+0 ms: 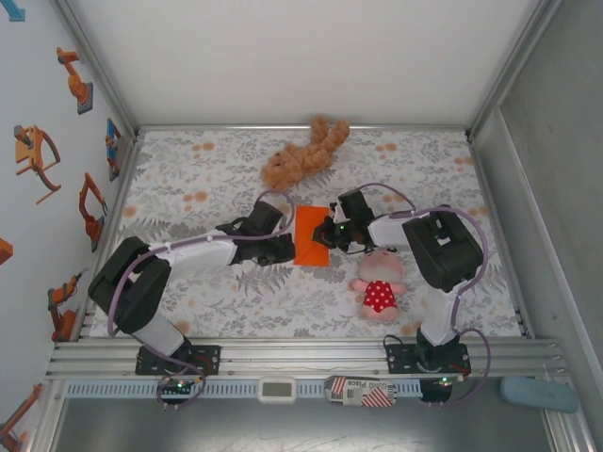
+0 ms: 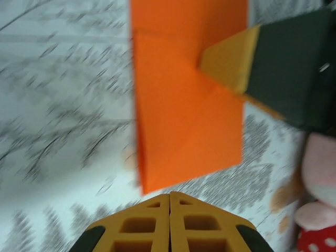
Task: Fold a paper plane with a square sheet of paper (pick it up from the middle)
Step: Fold the triangle a second time at the center of the table.
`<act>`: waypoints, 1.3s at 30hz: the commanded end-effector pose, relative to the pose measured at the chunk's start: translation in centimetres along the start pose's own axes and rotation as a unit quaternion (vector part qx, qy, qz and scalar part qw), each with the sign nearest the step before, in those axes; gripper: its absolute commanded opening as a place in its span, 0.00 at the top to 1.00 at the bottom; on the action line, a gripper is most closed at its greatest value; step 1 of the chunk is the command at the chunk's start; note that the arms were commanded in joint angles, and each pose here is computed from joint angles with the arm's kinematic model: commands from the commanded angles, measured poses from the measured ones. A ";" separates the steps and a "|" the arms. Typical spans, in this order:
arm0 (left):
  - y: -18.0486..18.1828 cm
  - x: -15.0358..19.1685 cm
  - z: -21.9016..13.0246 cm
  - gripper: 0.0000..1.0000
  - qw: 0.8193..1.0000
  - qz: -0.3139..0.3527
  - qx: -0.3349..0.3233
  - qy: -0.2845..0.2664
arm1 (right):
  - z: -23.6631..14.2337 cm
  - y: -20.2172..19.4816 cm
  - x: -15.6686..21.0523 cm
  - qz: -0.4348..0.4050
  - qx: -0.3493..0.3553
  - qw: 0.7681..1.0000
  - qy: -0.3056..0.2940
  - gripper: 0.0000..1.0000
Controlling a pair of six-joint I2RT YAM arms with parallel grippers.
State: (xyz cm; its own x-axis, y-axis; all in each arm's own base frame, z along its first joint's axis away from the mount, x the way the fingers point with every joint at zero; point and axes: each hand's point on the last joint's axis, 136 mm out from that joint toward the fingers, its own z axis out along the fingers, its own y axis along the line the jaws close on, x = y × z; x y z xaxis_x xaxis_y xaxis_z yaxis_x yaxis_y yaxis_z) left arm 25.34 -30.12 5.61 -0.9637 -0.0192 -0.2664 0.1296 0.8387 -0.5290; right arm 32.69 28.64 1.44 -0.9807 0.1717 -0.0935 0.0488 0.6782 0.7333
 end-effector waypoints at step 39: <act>-1.2 -0.9 1.5 0.94 1.000 -0.006 0.018 0.010 | 0.9 -7.9 3.1 0.053 0.130 0.989 0.039 1.00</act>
State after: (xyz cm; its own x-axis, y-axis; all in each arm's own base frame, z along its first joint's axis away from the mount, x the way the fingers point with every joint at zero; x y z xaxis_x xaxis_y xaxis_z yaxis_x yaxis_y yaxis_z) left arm 25.90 -31.31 6.47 -0.9618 -0.0156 -0.2734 0.1467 0.8138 -0.5624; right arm 32.70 28.61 1.42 -0.9818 0.1666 -0.0909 0.0484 0.6829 0.7289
